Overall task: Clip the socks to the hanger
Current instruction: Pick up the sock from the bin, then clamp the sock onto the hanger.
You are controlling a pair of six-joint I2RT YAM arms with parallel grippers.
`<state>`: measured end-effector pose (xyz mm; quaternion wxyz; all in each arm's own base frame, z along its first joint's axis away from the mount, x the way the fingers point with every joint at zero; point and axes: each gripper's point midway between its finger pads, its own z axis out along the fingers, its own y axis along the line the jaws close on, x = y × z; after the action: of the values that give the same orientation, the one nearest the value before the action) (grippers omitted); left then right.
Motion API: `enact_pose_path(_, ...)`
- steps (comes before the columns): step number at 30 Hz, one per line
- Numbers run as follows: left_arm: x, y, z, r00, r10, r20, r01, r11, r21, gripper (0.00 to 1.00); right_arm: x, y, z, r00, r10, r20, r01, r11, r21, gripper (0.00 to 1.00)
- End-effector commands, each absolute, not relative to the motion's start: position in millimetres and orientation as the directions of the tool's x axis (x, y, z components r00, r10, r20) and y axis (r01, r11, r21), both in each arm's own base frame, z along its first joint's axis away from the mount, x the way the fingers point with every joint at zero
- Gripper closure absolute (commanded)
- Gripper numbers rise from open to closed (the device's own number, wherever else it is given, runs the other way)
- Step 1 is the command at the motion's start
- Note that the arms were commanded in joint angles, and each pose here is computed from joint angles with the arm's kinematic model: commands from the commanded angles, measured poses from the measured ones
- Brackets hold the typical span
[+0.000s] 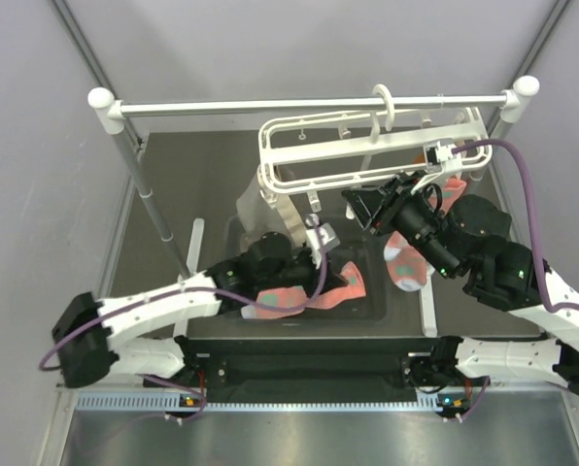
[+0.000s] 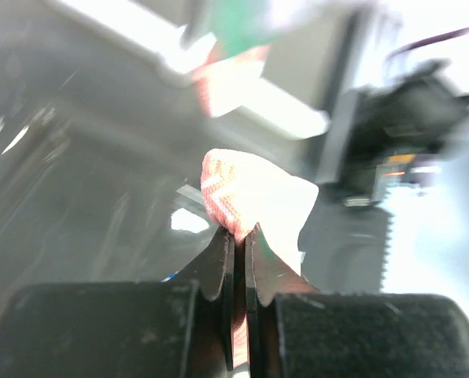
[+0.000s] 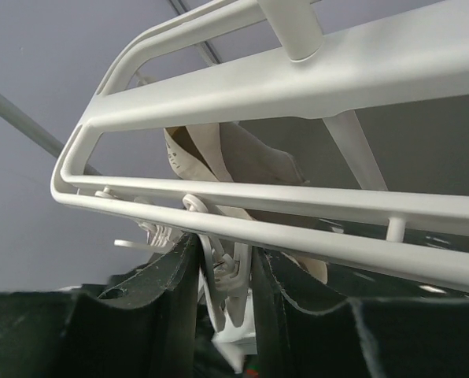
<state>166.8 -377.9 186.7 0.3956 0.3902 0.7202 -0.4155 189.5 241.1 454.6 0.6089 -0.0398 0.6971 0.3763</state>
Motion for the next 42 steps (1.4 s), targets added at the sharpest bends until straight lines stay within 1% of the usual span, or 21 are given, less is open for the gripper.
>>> enact_pose_path(1, 122.2, -363.1, 246.4, -0.382, 0.102, -0.919, 0.911, 0.206, -0.356, 1.0, 187.4, 241.4, 457.0, -0.259, 0.386, -0.885, -0.521, 0.716, 0.465, 1.0)
enact_pose_path(4, 101.7, -343.7, 288.0, -0.355, -0.018, -0.935, 0.927, 0.121, -0.354, 1.0, 187.0, 242.2, 457.7, -0.257, 0.395, -0.882, -0.525, 0.709, 0.471, 1.0)
enact_pose_path(9, 87.9, -321.5, 348.4, -0.335, -0.217, -0.917, 0.934, 0.053, -0.354, 1.0, 186.2, 243.5, 458.3, -0.262, 0.401, -0.878, -0.528, 0.701, 0.478, 1.0)
enact_pose_path(11, 89.5, -318.4, 367.2, -0.32, -0.275, -0.907, 0.937, 0.053, -0.346, 1.0, 186.2, 244.1, 459.2, -0.262, 0.403, -0.877, -0.53, 0.699, 0.48, 1.0)
enact_pose_path(14, 101.7, -313.8, 390.1, -0.283, -0.359, -0.889, 0.933, 0.112, -0.342, 1.0, 185.7, 246.8, 462.1, -0.264, 0.409, -0.874, -0.537, 0.69, 0.485, 1.0)
enact_pose_path(15, 108.2, -310.4, 402.1, -0.24, -0.402, -0.884, 0.936, 0.146, -0.321, 1.0, 185.6, 249.5, 463.5, -0.264, 0.409, -0.873, -0.544, 0.684, 0.486, 1.0)
enact_pose_path(17, 108.6, -308.1, 412.9, -0.189, -0.436, -0.88, 0.945, 0.164, -0.284, 1.0, 185.4, 251.5, 465.0, -0.264, 0.41, -0.873, -0.55, 0.68, 0.486, 1.0)
enact_pose_path(18, 114.3, -305.0, 421.1, -0.125, -0.462, -0.878, 0.947, 0.209, -0.245, 1.0, 185.4, 254.1, 464.7, -0.268, 0.408, -0.873, -0.553, 0.676, 0.486, 1.0)
enact_pose_path(20, 114.3, -307.7, 427.5, -0.068, -0.466, -0.882, 0.951, 0.238, -0.199, 1.0, 185.2, 258.5, 465.5, -0.275, 0.409, -0.87, -0.559, 0.668, 0.491, 1.0)
enact_pose_path(24, 117.7, -313.9, 433.9, -0.034, -0.481, -0.876, 0.951, 0.255, -0.177, 1.0, 182.5, 262.9, 467.7, -0.281, 0.409, -0.868, -0.577, 0.65, 0.494, 1.0)
enact_pose_path(28, 125.0, -315.7, 436.6, -0.017, -0.498, -0.867, 0.939, 0.29, -0.185, 1.0, 181.8, 261.5, 467.5, -0.28, 0.415, -0.866, -0.579, 0.646, 0.497, 1.0)
enact_pose_path(33, 143.9, -308.0, 438.4, -0.009, -0.542, -0.84, 0.892, 0.375, -0.251, 1.0, 179.5, 259.3, 466.3, -0.282, 0.421, -0.862, -0.582, 0.639, 0.503, 1.0)
enact_pose_path(42, 145.8, -309.8, 447.2, -0.001, -0.553, -0.833, 0.892, 0.376, -0.251, 1.0, 176.9, 262.3, 465.4, -0.286, 0.422, -0.861, -0.6, 0.621, 0.504, 1.0)
